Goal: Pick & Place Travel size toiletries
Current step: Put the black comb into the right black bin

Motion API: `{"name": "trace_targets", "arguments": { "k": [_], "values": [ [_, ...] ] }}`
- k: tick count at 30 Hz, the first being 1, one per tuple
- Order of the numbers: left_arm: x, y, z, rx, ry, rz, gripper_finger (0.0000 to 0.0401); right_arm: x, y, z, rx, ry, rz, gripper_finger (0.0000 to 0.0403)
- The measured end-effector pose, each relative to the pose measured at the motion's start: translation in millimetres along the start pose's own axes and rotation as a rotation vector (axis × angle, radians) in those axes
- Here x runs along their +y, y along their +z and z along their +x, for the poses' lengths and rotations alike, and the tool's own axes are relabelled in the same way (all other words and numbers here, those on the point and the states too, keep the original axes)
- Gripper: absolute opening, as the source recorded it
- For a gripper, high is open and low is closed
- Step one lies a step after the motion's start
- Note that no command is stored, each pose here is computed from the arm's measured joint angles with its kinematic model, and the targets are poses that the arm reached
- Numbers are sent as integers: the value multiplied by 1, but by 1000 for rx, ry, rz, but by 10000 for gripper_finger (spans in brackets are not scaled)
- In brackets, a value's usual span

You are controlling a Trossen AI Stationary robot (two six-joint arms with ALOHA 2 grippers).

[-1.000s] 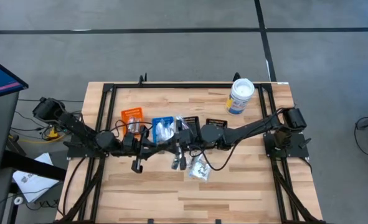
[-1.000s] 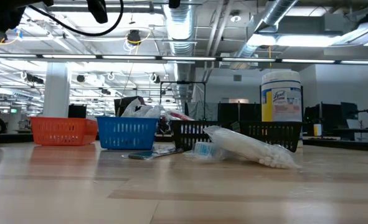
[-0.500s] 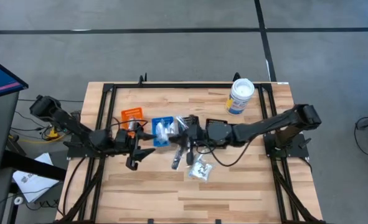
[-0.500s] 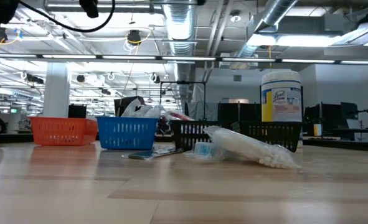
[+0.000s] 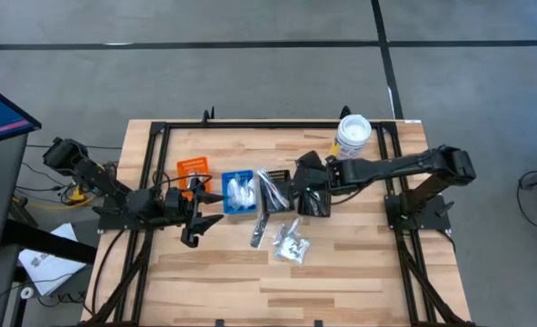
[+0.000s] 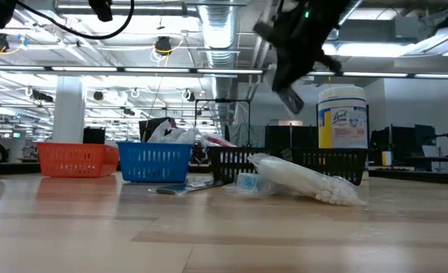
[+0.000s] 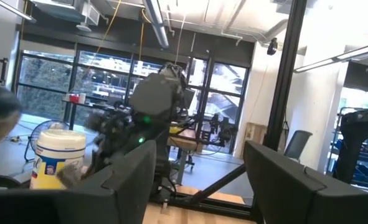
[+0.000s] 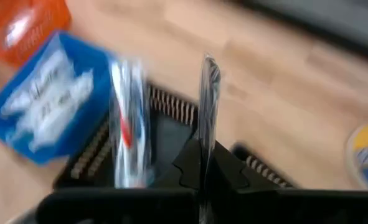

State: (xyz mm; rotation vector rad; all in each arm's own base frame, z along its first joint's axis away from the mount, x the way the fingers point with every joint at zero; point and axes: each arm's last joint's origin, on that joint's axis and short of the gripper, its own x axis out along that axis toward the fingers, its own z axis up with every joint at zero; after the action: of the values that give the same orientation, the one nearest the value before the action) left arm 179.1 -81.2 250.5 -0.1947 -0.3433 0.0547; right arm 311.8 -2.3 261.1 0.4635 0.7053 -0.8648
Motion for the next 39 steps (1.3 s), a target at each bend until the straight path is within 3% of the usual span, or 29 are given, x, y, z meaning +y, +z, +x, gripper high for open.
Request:
{"name": "trace_targets", "arguments": {
  "k": [4,7,11,20,27,34,39],
  "values": [
    [1,0,0,-2,5,14,228,-10,17,8,118,125,98,1],
    [1,0,0,-2,5,16,223,-24,18,15,251,107,132,1],
    [-2,0,-1,1,-13,11,218,-29,2,27,402,-4,119,1],
    [-4,0,-2,1,-24,5,214,-4,-22,49,451,6,78,2],
    [-4,1,-2,-5,-24,0,213,-5,-32,66,502,-68,64,3],
    [-4,1,-2,-6,-30,-1,213,-14,-27,70,516,-131,171,5],
    [-4,1,-2,-7,-31,-2,213,-21,-24,73,543,-146,178,15]
  ]
}}
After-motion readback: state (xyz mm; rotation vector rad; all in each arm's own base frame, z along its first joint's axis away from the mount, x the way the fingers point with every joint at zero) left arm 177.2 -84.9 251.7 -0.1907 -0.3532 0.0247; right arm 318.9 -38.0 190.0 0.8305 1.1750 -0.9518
